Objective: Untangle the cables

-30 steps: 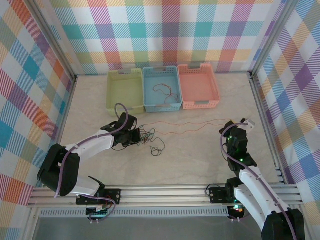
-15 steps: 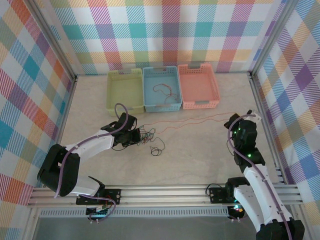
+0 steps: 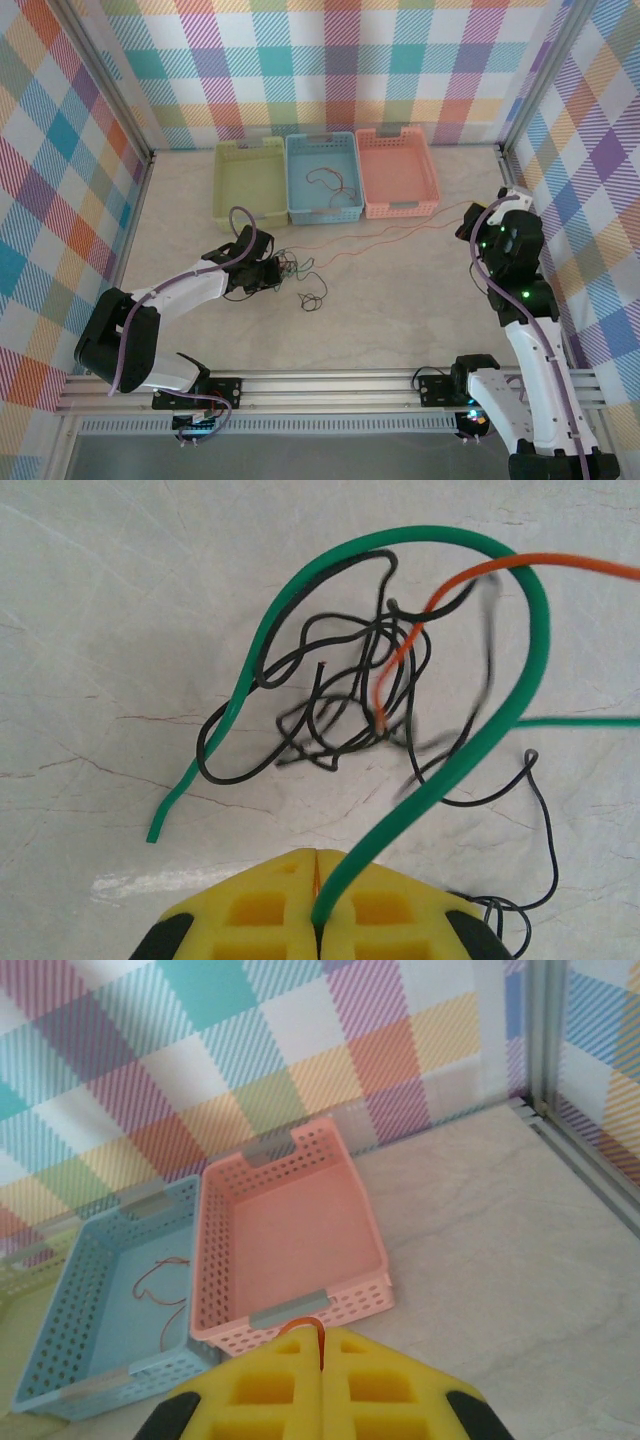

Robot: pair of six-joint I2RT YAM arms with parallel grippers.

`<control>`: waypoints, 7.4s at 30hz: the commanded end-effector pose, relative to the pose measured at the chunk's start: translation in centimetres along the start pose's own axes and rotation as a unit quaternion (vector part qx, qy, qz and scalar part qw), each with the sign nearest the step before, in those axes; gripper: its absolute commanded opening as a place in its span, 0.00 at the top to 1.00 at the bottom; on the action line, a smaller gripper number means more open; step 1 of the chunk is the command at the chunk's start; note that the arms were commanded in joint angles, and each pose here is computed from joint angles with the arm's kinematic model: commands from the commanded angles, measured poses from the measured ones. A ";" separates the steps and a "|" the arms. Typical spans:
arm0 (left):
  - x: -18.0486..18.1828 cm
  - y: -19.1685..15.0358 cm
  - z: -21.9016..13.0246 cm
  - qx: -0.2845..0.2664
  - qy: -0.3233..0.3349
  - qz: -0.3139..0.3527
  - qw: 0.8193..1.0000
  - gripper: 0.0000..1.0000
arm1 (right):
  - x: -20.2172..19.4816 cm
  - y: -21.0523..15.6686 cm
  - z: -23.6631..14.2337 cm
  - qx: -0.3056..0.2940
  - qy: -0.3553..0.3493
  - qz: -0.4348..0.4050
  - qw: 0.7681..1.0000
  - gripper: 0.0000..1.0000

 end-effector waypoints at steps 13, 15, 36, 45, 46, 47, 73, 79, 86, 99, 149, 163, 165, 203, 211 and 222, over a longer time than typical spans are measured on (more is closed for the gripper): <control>0.4 0.2 0.0 -0.003 0.018 -0.001 1.000 1.00 | 3.7 6.2 -6.9 -0.049 0.138 -0.003 0.989 1.00; 0.3 0.3 -0.1 -0.003 0.018 -0.001 1.000 1.00 | 4.0 6.3 -7.0 -0.045 0.147 0.000 0.988 1.00; 0.0 0.2 -0.1 -0.009 0.030 0.009 0.999 1.00 | 5.5 11.8 -13.7 -0.158 0.203 0.021 0.966 1.00; 0.1 0.1 -0.2 -0.013 0.028 0.010 0.999 1.00 | 7.0 11.2 -8.6 -0.103 0.272 0.071 0.954 1.00; 0.0 0.2 -0.3 -0.013 0.027 0.010 0.999 1.00 | 7.2 11.1 -8.2 -0.095 0.278 0.072 0.953 1.00; 0.0 0.2 -0.3 -0.013 0.028 0.010 0.999 1.00 | 7.2 11.0 -7.9 -0.091 0.282 0.075 0.952 1.00; 0.0 0.0 -0.3 -0.016 0.027 0.015 0.999 1.00 | 11.6 18.0 1.0 -0.091 0.406 0.140 0.899 1.00; -0.2 0.0 -0.4 -0.017 0.023 0.018 0.999 1.00 | 14.8 20.7 4.1 -0.097 0.423 0.123 0.892 1.00; -0.2 0.0 -0.3 -0.015 0.023 0.019 0.999 1.00 | 17.7 23.4 8.7 -0.127 0.446 0.127 0.877 1.00; -0.3 -0.1 -0.4 -0.017 0.022 0.022 0.999 1.00 | 23.6 18.4 21.3 -0.059 0.468 0.124 0.873 1.00; -0.3 -0.2 -0.6 -0.023 0.021 0.027 0.999 1.00 | 24.6 2.8 31.9 0.039 0.336 0.064 0.939 1.00; -0.5 -0.2 -0.6 -0.026 0.022 0.030 0.999 1.00 | 24.6 -1.2 32.0 0.109 0.358 0.010 0.927 0.59; -0.4 -0.2 -0.7 -0.029 0.020 0.029 0.999 1.00 | 24.6 0.8 29.5 0.082 0.373 -0.009 0.924 0.56; -7.0 1.1 -2.6 -0.058 -0.119 0.102 0.986 1.00 | 19.9 -18.5 3.4 -0.040 0.545 -0.283 0.788 0.41; -6.5 0.8 -3.8 -0.095 -0.147 0.102 0.979 1.00 | 20.5 -19.4 2.6 -0.051 0.564 -0.313 0.762 0.39; -7.0 0.4 -4.3 -0.095 -0.180 0.113 0.972 1.00 | 21.0 -19.8 0.8 -0.130 0.554 -0.371 0.734 0.36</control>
Point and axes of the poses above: each hand's point on the last joint's axis, 136 mm out from that joint toward the fingers, its own z axis out along the fingers, its own x axis along the line the jaws close on, y = z × x, the point moved 7 cm from there along -z, back along the fingers, and after that the axes turned 6 degrees about -z, right-handed, at the moved point
